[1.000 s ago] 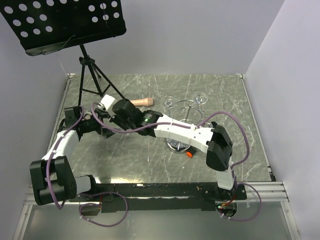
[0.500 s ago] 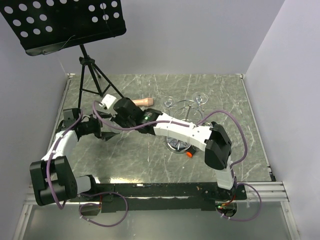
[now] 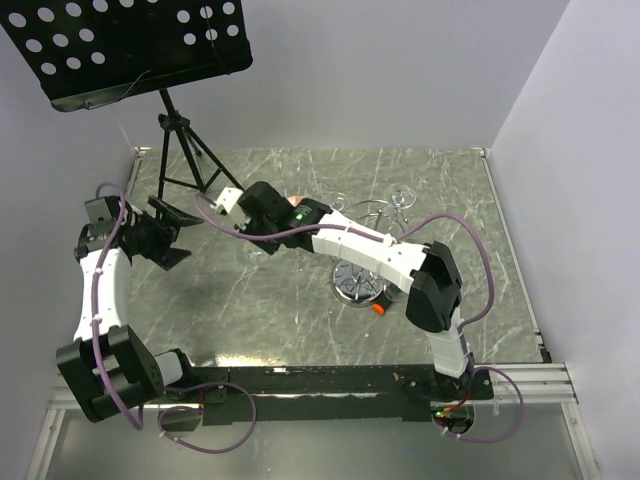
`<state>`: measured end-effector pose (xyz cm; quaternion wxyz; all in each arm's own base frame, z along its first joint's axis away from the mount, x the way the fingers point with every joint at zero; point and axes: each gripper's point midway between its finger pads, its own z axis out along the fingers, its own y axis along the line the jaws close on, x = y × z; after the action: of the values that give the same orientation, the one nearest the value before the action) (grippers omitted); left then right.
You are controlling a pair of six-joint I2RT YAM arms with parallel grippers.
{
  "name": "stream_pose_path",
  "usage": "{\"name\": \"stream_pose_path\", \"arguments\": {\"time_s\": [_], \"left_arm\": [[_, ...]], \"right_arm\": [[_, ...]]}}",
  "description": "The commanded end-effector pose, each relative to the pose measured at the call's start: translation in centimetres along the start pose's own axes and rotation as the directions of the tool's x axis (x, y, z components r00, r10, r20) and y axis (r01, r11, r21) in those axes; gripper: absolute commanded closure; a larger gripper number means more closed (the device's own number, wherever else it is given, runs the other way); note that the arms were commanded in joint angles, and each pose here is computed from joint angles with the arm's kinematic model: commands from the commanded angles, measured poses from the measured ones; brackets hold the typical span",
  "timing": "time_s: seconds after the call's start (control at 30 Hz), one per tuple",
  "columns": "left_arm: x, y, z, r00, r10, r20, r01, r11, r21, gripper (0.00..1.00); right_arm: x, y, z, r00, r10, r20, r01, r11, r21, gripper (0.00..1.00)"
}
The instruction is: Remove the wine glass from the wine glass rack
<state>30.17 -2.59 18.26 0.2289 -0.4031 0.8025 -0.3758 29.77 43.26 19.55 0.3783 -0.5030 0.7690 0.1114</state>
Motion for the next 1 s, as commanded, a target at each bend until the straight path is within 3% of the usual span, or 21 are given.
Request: {"name": "stream_pose_path", "arguments": {"time_s": [0.0,0.3,0.77,0.97], "left_arm": [[-3.0,2.1,-2.6,0.966,0.200,0.163,-0.166,0.966,-0.197,0.01],[-3.8,1.5,-3.6,0.965,0.196,0.174,-0.166,0.971,-0.172,0.02],[-3.8,-0.2,-3.6,0.955,0.254,0.151,-0.242,0.966,-0.096,0.02],[-3.5,-0.2,-3.4,0.956,0.256,0.143,-0.246,0.966,-0.085,0.02]], "right_arm": [[0.4,2.0,-2.7,0.993,-0.120,0.001,0.120,0.988,-0.098,1.00],[4.8,3.9,-0.9,0.971,-0.210,-0.117,0.191,0.969,-0.158,1.00],[6.8,4.6,0.8,0.956,-0.228,-0.185,0.193,0.962,-0.191,1.00],[7.3,4.3,1.5,0.952,-0.227,-0.204,0.193,0.966,-0.174,0.93]]}}
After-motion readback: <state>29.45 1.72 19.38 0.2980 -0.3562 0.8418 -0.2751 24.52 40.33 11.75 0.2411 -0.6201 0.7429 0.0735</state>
